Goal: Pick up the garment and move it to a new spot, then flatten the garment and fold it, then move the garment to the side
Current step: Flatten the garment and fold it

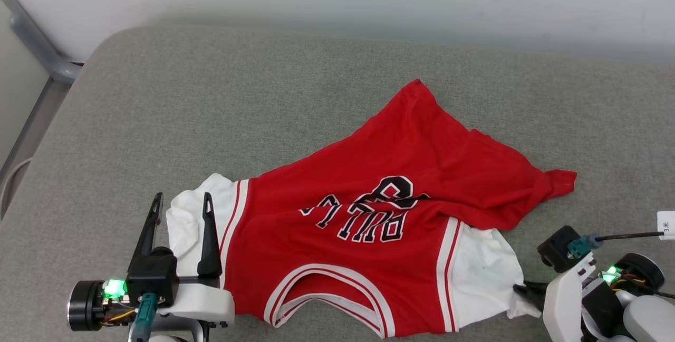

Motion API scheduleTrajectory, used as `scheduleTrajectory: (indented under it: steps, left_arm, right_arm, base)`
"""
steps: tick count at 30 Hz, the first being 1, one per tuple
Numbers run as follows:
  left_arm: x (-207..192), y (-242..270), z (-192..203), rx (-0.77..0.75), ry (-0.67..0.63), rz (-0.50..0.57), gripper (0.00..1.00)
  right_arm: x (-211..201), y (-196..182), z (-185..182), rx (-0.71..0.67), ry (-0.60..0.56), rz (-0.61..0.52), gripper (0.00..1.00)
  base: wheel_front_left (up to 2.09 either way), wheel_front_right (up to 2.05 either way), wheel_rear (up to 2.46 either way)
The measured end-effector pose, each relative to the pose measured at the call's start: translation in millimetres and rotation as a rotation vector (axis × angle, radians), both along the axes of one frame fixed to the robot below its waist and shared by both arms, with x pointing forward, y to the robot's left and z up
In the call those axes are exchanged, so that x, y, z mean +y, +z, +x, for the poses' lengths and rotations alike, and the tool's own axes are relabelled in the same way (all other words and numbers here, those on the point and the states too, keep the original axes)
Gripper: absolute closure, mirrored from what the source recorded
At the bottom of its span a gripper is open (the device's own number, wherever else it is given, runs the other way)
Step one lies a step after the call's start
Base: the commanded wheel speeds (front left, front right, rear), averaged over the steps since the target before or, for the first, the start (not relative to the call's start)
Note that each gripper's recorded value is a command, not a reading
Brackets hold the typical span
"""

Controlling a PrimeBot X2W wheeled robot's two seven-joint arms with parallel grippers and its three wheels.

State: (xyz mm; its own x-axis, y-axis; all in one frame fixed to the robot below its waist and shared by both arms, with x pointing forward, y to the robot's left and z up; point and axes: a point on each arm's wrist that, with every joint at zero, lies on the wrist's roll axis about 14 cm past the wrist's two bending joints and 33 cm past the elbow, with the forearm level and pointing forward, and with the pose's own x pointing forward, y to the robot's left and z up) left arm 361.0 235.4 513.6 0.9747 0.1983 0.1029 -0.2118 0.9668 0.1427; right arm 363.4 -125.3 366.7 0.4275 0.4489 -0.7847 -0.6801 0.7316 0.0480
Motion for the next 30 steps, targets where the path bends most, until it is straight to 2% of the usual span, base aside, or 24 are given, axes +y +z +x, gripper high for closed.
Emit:
scheduleTrajectory:
  steps: [3, 8, 19, 24, 25, 26, 30]
  left_arm:
    - [-3.2, 0.1, -1.5, -0.001, -0.012, -0.002, 0.0]
    - [-5.2, 3.8, -3.7, -0.014, -0.022, -0.001, 0.0]
    - [-11.6, 0.9, -6.9, -0.007, -0.048, -0.011, 0.0]
    - [-11.7, -1.3, -8.0, 0.0, -0.052, -0.009, 0.0]
    - [-11.8, -1.7, -8.1, 0.002, -0.056, -0.009, 0.0]
    - [-11.8, -2.0, -8.3, 0.003, -0.057, -0.008, 0.0]
    - [-12.6, -0.8, -10.1, 0.002, -0.071, 0.0, 0.0]
  right_arm:
    - [-4.6, 12.5, 9.6, -0.05, -0.055, 0.05, 1.0]
    - [-41.6, 29.8, 21.5, -0.111, -0.185, 0.067, 1.0]
    - [-122.7, 11.0, -4.4, -0.059, -0.436, 0.002, 1.0]
    - [-130.6, 4.6, -10.0, -0.056, -0.487, 0.011, 1.0]
    - [-129.6, 5.1, -9.5, -0.065, -0.493, 0.022, 0.65]
    - [-128.9, 6.5, -8.2, -0.08, -0.496, 0.03, 0.0]
    - [-127.0, 25.5, 7.1, -0.218, -0.505, 0.083, 0.0]
  base:
    - [0.0, 0.0, 0.0]
    - [0.0, 0.0, 0.0]
    - [0.0, 0.0, 0.0]
    - [0.0, 0.0, 0.0]
    - [0.0, 0.0, 0.0]
    - [0.0, 0.0, 0.0]
    - [0.0, 0.0, 0.0]
